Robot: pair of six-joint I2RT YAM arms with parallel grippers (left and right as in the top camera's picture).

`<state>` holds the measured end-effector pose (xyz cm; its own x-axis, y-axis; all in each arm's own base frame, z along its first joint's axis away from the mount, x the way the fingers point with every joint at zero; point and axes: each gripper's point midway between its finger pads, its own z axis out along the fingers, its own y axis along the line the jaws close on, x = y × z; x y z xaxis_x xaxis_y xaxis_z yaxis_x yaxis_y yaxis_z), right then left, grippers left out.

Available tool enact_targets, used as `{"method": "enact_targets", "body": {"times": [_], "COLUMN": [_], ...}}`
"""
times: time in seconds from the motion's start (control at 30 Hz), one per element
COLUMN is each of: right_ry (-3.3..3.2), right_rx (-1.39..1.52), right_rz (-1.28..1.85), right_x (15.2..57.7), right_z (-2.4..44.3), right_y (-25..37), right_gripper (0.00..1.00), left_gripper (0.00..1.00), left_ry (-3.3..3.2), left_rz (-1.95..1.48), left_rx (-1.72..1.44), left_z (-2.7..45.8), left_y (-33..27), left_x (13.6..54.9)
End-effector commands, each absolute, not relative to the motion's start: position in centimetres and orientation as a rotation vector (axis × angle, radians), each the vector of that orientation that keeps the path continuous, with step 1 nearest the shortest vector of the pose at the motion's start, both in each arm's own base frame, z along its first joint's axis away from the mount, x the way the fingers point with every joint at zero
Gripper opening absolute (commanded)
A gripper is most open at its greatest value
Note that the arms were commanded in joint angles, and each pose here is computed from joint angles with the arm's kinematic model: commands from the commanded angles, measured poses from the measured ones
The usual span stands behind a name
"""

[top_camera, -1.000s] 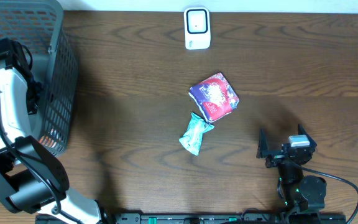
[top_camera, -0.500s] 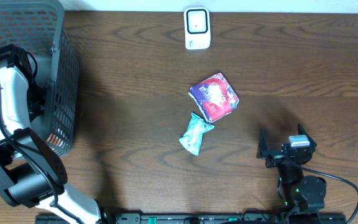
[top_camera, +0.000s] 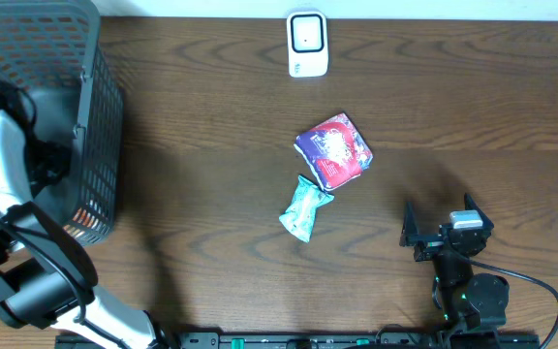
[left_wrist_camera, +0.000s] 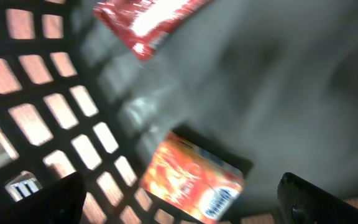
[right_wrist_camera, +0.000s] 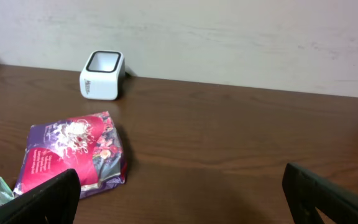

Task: Scan the item barcode
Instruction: 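Reach the left gripper back into the basket toward the orange box, then grasp the small orange snack packet with the left gripper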

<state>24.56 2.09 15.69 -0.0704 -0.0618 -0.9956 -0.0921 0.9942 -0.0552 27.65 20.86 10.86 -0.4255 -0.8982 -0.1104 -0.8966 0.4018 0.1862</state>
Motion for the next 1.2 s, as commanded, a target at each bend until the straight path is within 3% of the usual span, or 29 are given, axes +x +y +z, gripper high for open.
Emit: {"method": "enact_targets", "body": {"times": [0.0,0.3,0.83,1.07,1.17], "right_ry": [1.643,1.643,1.646,1.647,1.647], "right_rx": [-0.119,-0.119,-0.119,-0.119,-0.119], "right_rz": [0.013,0.013,0.013,0.013,0.013], "right_x": [24.5,24.6,24.6,24.6,24.6], "right_z": [15.6,15.6,15.6,15.5,15.5], "right_y": [1.9,1.9,1.9,1.9,1.9], "right_gripper": [0.99,0.99,0.99,0.99,0.99], "left_gripper": [0.98,0.98,0.95,0.81,0.6], "left_ry": [-2.568,-2.573,-2.576,-2.578,-2.582], "left_rz": [-0.346,0.019,0.033,0.006,0.005], "left_rx": [1.718,1.739,1.703,1.703,1.705], "left_z": [10.3,8.3,2.4,1.9,1.9], "left_y": [22.0,18.6,16.8,16.9,17.0], "left_x": [26.5,28.5,27.2,26.9,27.0]}}
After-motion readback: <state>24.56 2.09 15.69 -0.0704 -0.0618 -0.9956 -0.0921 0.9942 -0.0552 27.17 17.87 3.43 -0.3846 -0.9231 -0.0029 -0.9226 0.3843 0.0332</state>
